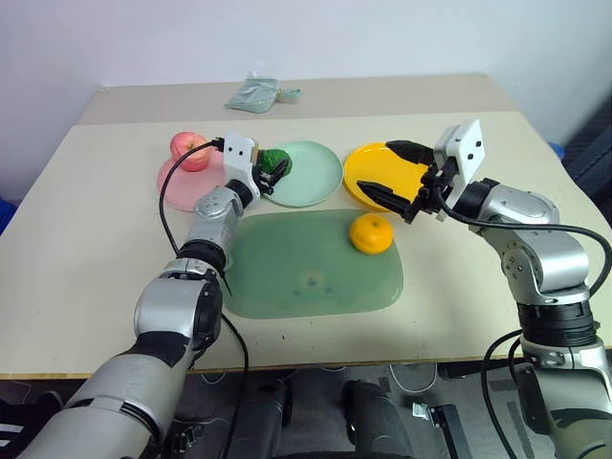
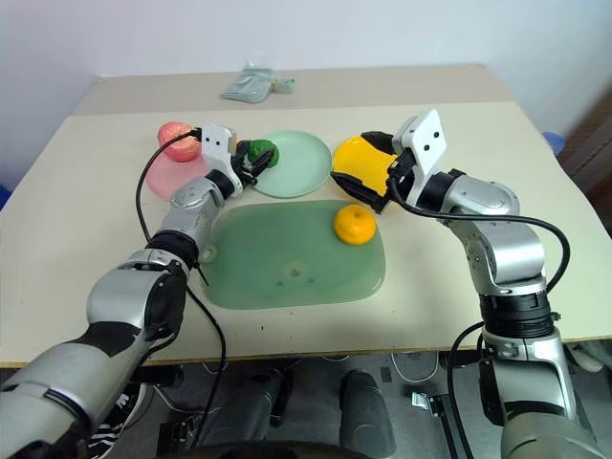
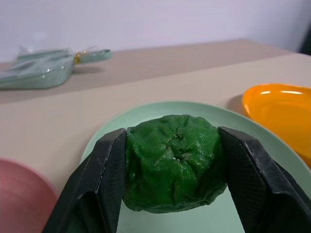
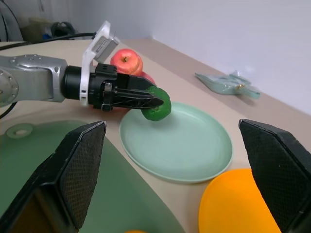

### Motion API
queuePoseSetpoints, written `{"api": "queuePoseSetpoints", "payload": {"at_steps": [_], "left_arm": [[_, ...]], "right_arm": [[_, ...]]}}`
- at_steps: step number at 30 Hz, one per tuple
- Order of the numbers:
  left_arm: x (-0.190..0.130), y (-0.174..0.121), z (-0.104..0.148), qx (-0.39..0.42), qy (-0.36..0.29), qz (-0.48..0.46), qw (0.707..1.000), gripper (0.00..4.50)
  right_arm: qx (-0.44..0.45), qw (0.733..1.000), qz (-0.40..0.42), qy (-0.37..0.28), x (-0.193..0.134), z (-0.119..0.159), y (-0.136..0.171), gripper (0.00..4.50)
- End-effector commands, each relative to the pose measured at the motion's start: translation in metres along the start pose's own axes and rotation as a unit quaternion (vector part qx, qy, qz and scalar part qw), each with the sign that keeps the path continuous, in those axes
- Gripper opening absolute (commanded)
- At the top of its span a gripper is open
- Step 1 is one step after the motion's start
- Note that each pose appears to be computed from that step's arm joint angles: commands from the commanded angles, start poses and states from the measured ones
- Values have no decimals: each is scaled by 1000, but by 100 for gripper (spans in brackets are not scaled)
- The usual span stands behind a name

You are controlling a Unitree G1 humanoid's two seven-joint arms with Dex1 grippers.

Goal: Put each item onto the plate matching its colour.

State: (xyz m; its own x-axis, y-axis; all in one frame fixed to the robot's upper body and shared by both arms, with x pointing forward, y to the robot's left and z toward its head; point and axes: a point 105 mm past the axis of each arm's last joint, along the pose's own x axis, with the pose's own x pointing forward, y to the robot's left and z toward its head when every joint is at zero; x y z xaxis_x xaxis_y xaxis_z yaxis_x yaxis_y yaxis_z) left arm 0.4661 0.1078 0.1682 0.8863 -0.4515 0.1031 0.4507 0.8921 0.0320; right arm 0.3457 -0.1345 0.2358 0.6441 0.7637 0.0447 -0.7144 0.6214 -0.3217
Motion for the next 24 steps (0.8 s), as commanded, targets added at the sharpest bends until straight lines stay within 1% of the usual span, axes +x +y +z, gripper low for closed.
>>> {"api": "queuePoseSetpoints", "payload": {"at_steps": [1,2,3,6,8,10,12,14,16,20,24], "left_arm": [[8,-5,18,14,-12,-14,1000,421],[8,-6,18,13,-14,-17,1000,447],[8,-6,19,12,-17,-20,1000,447],[6,-11,32,6,-53,-50,997,447],[1,-20,44,2,-90,-110,990,447],[-5,-25,48,-2,-108,-158,981,447],[-21,-34,47,-1,-125,-244,962,447],[-39,-38,43,-1,-133,-316,939,447],[-56,-38,31,-13,-108,-372,922,447],[-80,-36,9,-22,-64,-421,905,447],[-100,-31,9,-26,-66,-441,895,447]], "right_arm": [[-20,1000,4,-15,-2,11,4,450],[-20,1000,4,-13,-3,10,4,450],[-20,1000,4,-12,-4,9,4,450],[-13,1000,7,0,-7,2,5,450],[-10,999,31,35,-10,-13,12,450],[-14,997,49,58,-12,-23,19,450],[0,995,47,87,-15,-37,18,450],[21,994,41,94,-15,-43,15,450],[35,993,39,110,-13,-50,16,450],[70,989,25,124,-6,-65,16,450],[88,986,4,142,-4,-78,12,450]]}}
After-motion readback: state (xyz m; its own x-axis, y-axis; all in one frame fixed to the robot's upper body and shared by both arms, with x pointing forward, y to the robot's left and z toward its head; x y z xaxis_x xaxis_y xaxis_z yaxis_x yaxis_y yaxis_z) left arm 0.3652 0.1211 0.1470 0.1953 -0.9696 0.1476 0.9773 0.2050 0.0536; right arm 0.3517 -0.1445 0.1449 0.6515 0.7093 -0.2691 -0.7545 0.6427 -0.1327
